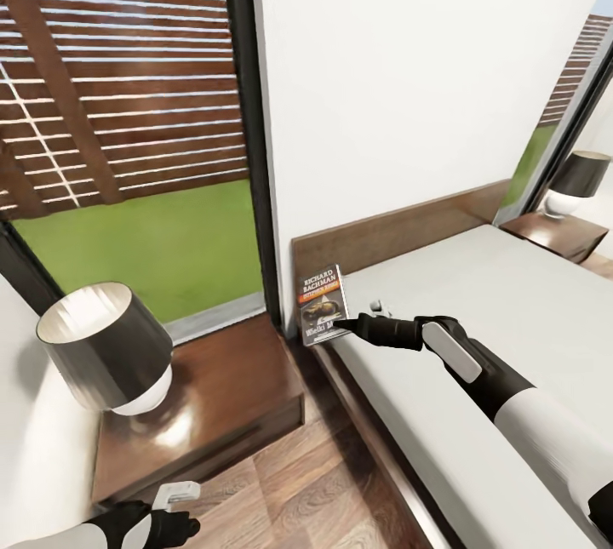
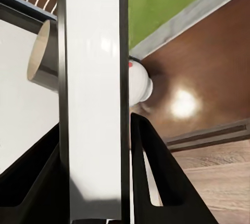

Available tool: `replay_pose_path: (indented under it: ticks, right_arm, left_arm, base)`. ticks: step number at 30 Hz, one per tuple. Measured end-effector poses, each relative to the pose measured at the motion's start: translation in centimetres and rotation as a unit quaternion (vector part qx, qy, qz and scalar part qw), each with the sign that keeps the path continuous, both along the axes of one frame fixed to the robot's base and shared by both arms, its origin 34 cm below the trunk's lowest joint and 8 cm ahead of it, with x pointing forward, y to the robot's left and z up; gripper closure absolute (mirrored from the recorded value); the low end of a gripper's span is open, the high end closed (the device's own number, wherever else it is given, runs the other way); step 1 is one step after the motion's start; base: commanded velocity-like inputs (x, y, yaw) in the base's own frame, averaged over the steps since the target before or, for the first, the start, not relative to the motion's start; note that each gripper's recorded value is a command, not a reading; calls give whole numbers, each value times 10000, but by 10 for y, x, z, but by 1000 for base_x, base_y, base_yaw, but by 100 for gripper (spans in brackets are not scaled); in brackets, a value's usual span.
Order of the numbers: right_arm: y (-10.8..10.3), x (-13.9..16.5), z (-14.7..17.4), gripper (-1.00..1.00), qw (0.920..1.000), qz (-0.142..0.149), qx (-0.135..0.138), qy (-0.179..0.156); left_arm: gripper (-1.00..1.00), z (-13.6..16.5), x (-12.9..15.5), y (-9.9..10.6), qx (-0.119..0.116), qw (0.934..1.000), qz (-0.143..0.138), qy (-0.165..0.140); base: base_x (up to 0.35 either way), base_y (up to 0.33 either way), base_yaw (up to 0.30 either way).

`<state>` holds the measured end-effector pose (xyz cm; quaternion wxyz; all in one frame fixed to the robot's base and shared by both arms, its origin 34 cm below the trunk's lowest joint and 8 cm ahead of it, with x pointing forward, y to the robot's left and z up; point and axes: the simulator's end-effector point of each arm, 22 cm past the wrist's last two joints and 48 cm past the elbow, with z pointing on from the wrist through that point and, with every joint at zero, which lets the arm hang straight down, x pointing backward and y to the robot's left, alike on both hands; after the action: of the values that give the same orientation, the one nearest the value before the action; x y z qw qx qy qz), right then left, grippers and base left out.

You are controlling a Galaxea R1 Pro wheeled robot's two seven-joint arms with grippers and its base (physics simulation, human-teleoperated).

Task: In the bedroom, move the book from the bed onto either nightstand, and place the two sandals side by side next to the bed.

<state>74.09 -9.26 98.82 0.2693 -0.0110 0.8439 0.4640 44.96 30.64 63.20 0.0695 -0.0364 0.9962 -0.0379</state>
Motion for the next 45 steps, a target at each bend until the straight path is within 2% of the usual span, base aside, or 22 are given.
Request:
replay_pose_path:
  ticks: [4,6,10,17,45]
  right_arm:
    - [0,0,4,100,10000,1,-1,-30]
    - [0,0,6,100,10000,0,-5,-45]
    - [0,0,9,100,10000,3,1,-72]
    - [0,0,11,100,10000,3,-7,-83]
    - [0,-1,33,100,9997,1,-13,-261]
  left_arm:
    - [-100,2,2,1,29,10000,3,-25]
    - [-100,2,2,6,156,9999,20,-28]
    - [-100,4,4,8,240,9997,31,-45]
    - [-100,4,6,1,232,9997,21,-65]
    - [-100,17,19,0,231,9994,25,-256]
  base:
    - [25,-165,165]
    - [94,-279,162]
    - [82,-231,160]
    - [16,-46,50]
    - [1,-3,110]
